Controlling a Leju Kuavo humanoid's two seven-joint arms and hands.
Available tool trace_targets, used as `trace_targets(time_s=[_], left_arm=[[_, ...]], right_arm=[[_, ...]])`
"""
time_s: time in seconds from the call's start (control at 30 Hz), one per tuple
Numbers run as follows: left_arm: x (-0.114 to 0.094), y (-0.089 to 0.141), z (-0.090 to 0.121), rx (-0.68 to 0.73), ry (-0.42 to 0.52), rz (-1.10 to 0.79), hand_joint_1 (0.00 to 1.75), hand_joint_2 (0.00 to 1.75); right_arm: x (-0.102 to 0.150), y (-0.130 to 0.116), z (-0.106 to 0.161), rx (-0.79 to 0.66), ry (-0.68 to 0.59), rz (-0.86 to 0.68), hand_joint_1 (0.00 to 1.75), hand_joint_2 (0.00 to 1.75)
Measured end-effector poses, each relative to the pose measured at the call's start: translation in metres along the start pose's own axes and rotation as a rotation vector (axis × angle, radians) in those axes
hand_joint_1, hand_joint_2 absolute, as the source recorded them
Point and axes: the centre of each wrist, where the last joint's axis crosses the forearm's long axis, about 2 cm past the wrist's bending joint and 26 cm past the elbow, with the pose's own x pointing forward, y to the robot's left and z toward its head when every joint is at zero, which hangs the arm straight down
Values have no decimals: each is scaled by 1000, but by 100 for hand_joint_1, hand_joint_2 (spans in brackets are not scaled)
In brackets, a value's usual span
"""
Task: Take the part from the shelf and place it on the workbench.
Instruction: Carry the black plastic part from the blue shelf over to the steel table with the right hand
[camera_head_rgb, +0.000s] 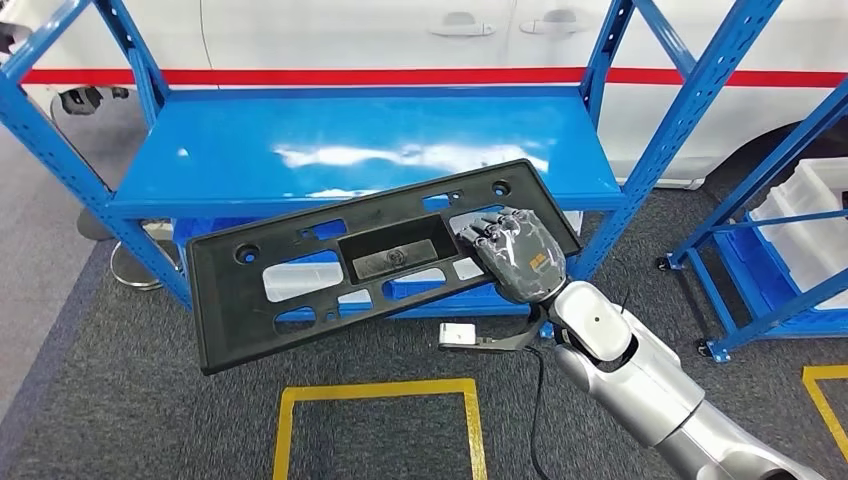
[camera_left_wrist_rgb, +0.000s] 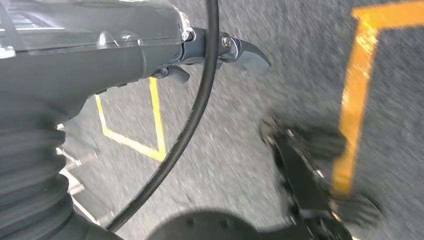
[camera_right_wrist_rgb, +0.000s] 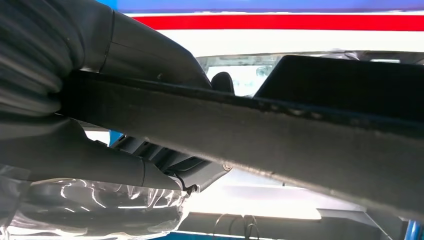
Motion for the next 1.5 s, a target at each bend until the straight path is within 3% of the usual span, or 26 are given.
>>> trace_targets(time_s=[0.43,1.0,1.2,1.37,1.5], left_arm=[[-2,-18,-1,2,-19,-288,0,175],[0,-22,-1,-11,-11,-324,0,175],[6,-24,-2,22,-26,-255,0,175],[11,-22,-2,59,-102,-256,0,175],[7,-25,-2,76,-79,-301,0,175]], right_arm=[[-6,-22,41,-63,227,-93,175,175],[2,-28,62,-39,281,-124,175,175],[11,-23,55,11,276,-115,175,175],[17,-18,34,42,226,-103,175,175],[18,-18,26,41,227,-103,175,175]])
